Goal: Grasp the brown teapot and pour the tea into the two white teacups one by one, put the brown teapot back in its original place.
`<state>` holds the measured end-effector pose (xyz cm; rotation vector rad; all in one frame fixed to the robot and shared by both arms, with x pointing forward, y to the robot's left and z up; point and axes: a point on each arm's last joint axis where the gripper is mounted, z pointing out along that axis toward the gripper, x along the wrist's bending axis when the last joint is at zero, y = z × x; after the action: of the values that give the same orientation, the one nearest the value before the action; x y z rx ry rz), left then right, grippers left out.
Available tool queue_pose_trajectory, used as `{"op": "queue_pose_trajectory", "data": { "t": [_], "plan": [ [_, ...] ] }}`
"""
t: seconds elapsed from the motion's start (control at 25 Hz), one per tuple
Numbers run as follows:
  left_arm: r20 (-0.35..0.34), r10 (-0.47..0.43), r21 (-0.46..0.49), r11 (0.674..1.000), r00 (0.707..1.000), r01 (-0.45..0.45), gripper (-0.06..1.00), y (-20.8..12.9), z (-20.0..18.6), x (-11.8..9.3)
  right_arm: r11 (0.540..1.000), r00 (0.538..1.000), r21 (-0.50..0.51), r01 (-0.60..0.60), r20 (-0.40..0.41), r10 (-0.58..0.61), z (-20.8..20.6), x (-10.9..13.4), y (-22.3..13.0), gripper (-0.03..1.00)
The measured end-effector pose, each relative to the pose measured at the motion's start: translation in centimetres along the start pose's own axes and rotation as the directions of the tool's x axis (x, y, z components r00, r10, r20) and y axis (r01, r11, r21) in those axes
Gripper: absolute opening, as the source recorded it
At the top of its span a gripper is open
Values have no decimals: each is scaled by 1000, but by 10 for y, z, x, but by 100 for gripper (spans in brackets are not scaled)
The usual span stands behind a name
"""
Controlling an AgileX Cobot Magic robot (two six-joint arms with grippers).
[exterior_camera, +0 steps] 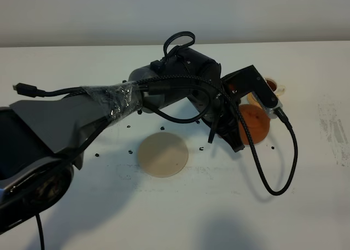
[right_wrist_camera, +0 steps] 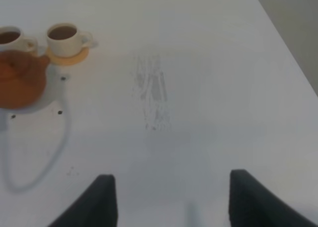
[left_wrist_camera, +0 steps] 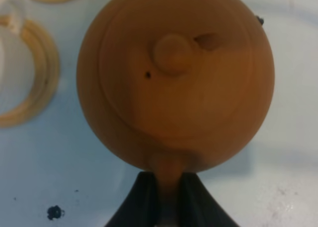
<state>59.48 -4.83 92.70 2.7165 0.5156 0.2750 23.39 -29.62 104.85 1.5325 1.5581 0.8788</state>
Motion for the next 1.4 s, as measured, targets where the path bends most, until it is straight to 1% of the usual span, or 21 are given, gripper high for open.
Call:
{"op": "queue_pose_trajectory", "data": {
  "t": [0.16, 0.52, 0.68, 0.76, 0.88, 0.96, 1.16, 1.4],
  "plan": [
    [10, -2, 20, 1000, 1000, 2, 9, -4, 9, -1, 1000, 1000, 0, 0, 0, 0, 0, 0, 0, 51],
    [8, -7, 32, 999, 1000, 7, 9, -5, 7, 1, 1000, 1000, 0, 0, 0, 0, 0, 0, 0, 51],
    [-13, -4, 64, 998, 1000, 5, 9, -6, -17, 6, 1000, 1000, 0, 0, 0, 0, 0, 0, 0, 51],
    [-36, 2, 51, 999, 999, 0, 9, -8, -34, 7, 1000, 1000, 0, 0, 0, 0, 0, 0, 0, 51],
    [-54, -9, 22, 1000, 998, 11, 9, -19, -57, 6, 1000, 1000, 0, 0, 0, 0, 0, 0, 0, 51],
    [-57, -30, 24, 999, 998, 32, 9, -31, -72, 4, 1000, 1000, 0, 0, 0, 0, 0, 0, 0, 51],
    [-70, -131, 43, 990, 989, 134, 9, -64, -100, 8, 1000, 1000, 0, 0, 0, 0, 0, 0, 0, 51],
    [-66, -239, 103, 964, 969, 244, 9, -108, -107, 13, 1000, 1000, 0, 0, 0, 0, 0, 0, 0, 51]
  ]
}}
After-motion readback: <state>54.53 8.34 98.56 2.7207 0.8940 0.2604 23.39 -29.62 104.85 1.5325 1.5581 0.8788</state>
